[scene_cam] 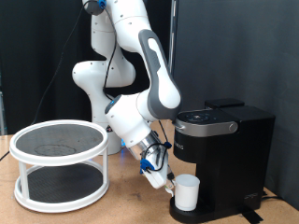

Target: Make a cup of coffee with the keurig machine

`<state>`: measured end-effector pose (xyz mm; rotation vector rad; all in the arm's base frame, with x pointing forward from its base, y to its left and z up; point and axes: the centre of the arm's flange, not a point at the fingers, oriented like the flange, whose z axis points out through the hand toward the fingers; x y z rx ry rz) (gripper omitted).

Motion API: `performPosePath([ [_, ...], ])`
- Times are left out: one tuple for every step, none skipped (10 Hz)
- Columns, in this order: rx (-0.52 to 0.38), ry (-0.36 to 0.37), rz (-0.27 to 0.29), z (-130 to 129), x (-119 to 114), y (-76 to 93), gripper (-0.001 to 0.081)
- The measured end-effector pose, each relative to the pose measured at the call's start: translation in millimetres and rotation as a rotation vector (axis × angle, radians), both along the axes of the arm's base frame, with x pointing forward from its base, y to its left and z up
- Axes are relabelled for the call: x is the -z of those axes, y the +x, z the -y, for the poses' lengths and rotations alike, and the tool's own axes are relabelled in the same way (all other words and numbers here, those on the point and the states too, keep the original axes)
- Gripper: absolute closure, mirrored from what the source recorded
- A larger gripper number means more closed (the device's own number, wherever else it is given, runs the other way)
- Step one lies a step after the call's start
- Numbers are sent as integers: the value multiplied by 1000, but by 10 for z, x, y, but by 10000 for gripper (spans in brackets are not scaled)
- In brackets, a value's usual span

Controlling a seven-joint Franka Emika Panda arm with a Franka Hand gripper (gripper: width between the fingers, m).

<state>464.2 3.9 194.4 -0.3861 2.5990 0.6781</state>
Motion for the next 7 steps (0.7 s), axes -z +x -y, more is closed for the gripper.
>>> performPosePath([
  [-4, 15, -2, 9, 2, -15, 282],
  [-18, 39, -3, 34, -8, -51, 282],
  [-37, 65, -4, 84, -42, -109, 118],
  [-59, 86, -9, 148, -94, -185, 118],
  [-75, 98, -18, 217, -152, -262, 85],
  [-82, 101, -33, 287, -210, -340, 85],
  [-87, 98, -49, 355, -268, -413, 73],
])
